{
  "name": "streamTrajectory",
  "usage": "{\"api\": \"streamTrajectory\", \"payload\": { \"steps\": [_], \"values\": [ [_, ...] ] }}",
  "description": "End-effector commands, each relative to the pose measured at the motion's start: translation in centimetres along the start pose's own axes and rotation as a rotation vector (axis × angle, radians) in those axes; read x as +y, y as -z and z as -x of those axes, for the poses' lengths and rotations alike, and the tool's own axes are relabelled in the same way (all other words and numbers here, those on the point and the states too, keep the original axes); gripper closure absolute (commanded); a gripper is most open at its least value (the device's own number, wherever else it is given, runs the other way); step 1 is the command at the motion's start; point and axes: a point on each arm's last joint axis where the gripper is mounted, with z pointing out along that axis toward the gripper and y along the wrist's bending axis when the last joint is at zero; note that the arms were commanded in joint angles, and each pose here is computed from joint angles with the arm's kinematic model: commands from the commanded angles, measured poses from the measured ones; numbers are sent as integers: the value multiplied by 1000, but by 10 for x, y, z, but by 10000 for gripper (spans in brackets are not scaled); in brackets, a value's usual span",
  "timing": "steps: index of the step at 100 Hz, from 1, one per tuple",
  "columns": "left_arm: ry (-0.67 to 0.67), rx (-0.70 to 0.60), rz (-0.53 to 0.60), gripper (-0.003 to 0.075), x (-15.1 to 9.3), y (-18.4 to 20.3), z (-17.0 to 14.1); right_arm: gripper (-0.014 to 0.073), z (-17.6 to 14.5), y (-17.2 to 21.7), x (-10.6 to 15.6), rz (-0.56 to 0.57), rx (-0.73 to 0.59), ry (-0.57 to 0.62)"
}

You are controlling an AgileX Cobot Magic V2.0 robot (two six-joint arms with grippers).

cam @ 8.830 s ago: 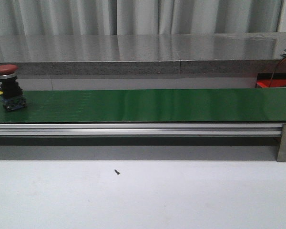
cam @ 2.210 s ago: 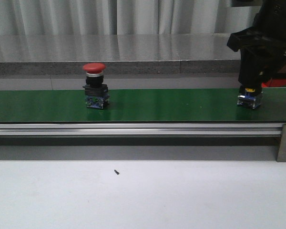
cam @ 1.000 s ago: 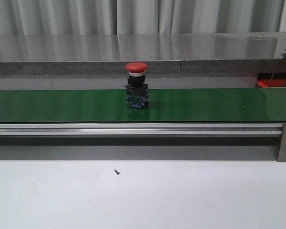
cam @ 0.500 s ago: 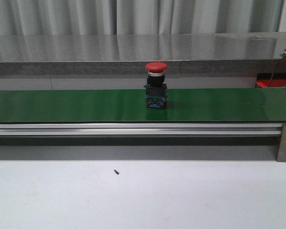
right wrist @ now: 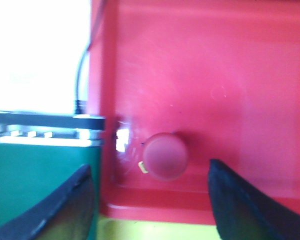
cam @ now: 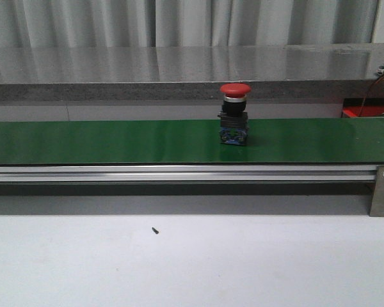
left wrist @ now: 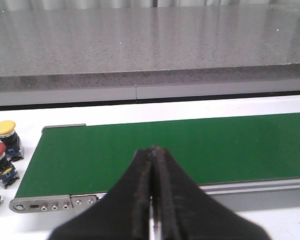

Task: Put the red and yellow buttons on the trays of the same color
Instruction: 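Grasp the second red button on the belt with the right gripper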

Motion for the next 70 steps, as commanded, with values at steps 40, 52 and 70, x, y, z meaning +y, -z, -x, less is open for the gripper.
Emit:
{"api": "streamTrajectory", "payload": {
  "steps": [40,52,70],
  "values": [
    [2,-98,-5,740,-1,2,15,102,-64,98,54,96,-85,155],
    [2,-98,-5,740,-1,2,15,102,-68,95,80,147,-67,227],
    [2,-96,-6,740,-1,2,15,99,-63,85,121,205,-104,331]
  ]
}}
